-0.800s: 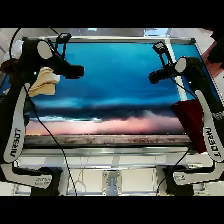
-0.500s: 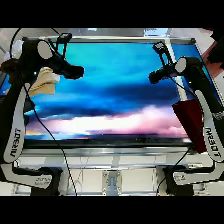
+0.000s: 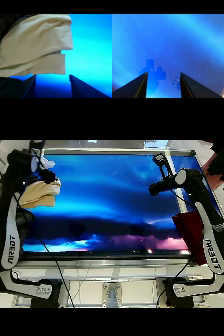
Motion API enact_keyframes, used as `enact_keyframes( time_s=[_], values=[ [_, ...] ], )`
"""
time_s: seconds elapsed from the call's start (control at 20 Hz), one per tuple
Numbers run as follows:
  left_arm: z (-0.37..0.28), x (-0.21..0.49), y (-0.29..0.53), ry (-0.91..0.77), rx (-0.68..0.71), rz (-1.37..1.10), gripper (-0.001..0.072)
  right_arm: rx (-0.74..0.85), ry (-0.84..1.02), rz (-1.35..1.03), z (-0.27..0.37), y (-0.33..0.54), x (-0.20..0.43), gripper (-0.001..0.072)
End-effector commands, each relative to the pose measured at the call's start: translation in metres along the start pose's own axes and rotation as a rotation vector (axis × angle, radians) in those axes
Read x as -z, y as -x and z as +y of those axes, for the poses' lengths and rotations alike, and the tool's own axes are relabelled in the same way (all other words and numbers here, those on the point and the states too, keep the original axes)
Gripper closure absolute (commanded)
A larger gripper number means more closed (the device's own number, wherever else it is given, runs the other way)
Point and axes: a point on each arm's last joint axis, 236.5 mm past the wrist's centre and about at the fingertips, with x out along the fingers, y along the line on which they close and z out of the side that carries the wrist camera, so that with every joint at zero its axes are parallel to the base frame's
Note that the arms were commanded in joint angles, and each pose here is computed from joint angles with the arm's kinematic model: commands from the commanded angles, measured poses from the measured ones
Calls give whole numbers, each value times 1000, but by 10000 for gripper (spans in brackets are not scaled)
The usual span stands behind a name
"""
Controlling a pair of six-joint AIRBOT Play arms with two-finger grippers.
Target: Fold the shirts.
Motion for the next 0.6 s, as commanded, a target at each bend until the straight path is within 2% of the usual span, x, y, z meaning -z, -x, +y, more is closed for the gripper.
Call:
enact_keyframes(
  time_s=[0.0,0.05,0.1,0.15,0.35,0.55],
  values=[
    [36,20,-46,212,38,58,195,-16,-11,-7,4,0,-2,270],
    [35,31,-62,245,72,96,182,-22,-15,-10,6,0,-2,270],
    [31,39,-79,274,101,125,116,-22,-16,-10,5,0,-3,270],
    [28,46,-94,290,115,145,106,-22,-16,-10,5,0,-2,270],
    [18,47,-145,394,124,122,107,-39,-19,13,10,0,3,270],
    [-18,44,-183,504,245,99,107,-42,-18,20,10,0,5,270]
  ],
)
